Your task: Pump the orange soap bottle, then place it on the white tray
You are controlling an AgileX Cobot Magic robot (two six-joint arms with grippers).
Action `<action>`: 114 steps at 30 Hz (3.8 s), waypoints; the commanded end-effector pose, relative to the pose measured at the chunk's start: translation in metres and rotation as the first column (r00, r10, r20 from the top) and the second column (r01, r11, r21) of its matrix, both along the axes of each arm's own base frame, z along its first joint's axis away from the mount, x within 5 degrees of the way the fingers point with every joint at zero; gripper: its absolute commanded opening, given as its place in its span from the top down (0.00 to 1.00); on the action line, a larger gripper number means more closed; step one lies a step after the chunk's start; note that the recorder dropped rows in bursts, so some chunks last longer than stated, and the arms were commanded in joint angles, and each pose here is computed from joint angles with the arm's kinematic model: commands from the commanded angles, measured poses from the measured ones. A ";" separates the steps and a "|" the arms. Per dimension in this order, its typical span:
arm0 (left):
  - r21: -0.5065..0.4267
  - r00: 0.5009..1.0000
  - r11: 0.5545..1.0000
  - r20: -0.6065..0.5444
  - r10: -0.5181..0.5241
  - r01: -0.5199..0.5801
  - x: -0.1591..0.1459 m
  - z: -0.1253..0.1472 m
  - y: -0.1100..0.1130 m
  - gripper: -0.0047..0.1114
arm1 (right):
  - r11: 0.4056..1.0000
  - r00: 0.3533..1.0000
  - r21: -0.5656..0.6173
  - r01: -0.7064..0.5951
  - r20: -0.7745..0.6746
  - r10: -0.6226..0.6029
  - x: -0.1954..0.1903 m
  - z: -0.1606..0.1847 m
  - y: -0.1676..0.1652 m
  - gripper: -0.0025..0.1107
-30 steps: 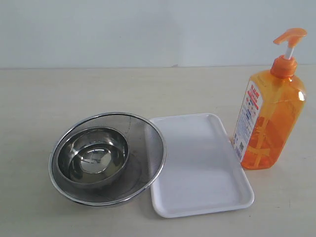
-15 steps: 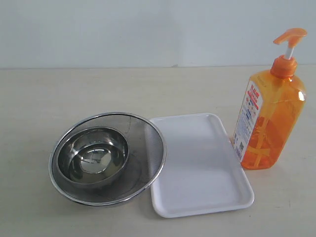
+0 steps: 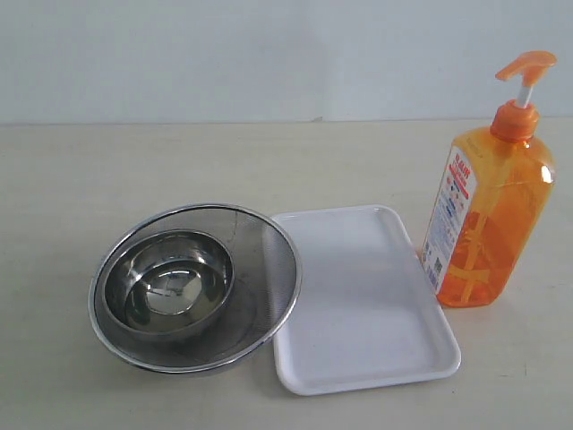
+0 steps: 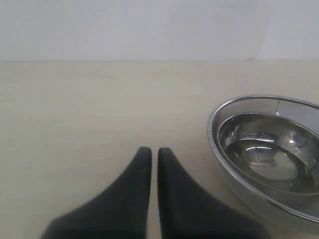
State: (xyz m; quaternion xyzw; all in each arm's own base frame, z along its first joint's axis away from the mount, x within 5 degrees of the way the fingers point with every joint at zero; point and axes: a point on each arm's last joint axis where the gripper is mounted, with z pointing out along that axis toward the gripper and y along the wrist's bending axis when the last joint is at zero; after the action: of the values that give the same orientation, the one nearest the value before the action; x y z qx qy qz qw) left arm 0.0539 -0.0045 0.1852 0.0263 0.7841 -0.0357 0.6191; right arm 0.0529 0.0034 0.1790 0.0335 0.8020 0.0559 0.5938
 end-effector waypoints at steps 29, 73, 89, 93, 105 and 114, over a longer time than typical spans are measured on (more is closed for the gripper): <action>-0.015 1.000 1.000 0.000 0.003 -0.003 0.000 -0.001 0.000 0.92 | 0.987 0.809 0.163 -0.008 0.581 -0.090 -0.002 0.057 -0.004 0.96; -0.015 1.000 1.000 0.000 0.003 -0.003 0.000 -0.001 0.000 0.92 | 0.985 0.880 0.017 -0.174 0.451 0.148 0.074 0.040 0.018 0.96; -0.015 1.000 1.000 0.000 0.003 -0.003 0.000 -0.001 0.000 0.92 | 0.973 0.915 0.058 -0.225 0.354 0.191 0.087 0.050 0.023 0.51; -0.015 1.000 1.000 0.000 0.003 -0.003 0.000 -0.001 0.000 0.92 | 0.973 0.912 0.042 -0.226 0.361 0.197 0.087 0.050 0.023 0.16; -0.015 1.000 1.000 0.000 0.003 -0.003 0.000 -0.001 0.000 0.92 | 0.975 0.908 0.025 -0.221 0.370 0.197 0.105 0.072 0.023 0.16; -0.015 1.000 1.000 0.000 0.003 -0.003 0.000 -0.001 0.000 0.92 | 0.959 0.902 0.011 -0.282 0.345 0.261 0.135 0.047 0.030 0.16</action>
State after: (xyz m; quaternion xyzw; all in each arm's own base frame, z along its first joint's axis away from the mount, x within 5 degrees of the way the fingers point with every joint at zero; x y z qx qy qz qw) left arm 0.0539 -0.0045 0.1852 0.0258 0.7841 -0.0361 0.6190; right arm 0.1809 0.0300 0.2289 -0.0511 0.6979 0.1619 0.6958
